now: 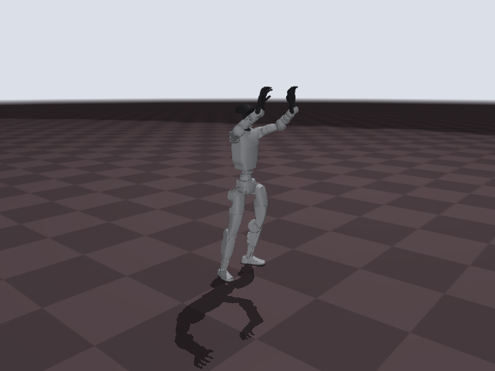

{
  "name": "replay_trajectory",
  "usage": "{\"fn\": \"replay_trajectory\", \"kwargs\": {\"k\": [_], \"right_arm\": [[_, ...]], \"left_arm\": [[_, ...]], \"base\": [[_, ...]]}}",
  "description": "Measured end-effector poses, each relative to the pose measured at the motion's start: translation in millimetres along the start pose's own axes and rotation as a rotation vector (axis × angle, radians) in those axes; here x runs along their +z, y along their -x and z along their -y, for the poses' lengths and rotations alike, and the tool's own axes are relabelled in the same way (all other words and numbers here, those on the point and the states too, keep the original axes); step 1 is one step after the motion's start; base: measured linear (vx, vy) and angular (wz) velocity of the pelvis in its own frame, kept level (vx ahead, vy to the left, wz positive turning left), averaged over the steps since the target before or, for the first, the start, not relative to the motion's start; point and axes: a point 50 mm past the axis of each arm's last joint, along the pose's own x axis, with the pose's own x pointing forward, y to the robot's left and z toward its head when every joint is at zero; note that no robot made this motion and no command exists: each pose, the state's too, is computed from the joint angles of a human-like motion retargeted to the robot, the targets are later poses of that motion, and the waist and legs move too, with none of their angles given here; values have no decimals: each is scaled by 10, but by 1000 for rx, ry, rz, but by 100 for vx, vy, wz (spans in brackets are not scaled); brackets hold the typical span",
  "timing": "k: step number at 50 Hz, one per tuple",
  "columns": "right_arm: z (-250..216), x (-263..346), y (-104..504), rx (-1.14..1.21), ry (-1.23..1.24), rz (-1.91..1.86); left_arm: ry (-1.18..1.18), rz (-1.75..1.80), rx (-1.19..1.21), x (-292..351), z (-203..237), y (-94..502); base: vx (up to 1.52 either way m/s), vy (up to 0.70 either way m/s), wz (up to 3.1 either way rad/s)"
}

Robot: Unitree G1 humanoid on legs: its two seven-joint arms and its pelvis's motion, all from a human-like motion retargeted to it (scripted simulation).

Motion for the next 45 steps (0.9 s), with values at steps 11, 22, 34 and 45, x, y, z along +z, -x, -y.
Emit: {"fn": "replay_trajectory", "kwargs": {"k": [11, 22, 34, 45], "right_arm": [[396, 182, 939, 9, -151, 103], [568, 214, 1343, -16, -132, 73], [581, 185, 1429, -12, -115, 42], [579, 206, 1465, -5, -132, 29]], "left_arm": [[215, -52, 92, 0, -436, 910], [385, -91, 45, 250, -505, 1343], [406, -95, 90, 308, -578, 1390], [398, -90, 98, 316, -601, 1387]], "base": [[0, 0, 0], [0, 0, 0], [0, 0, 0], [0, 0, 0]]}}
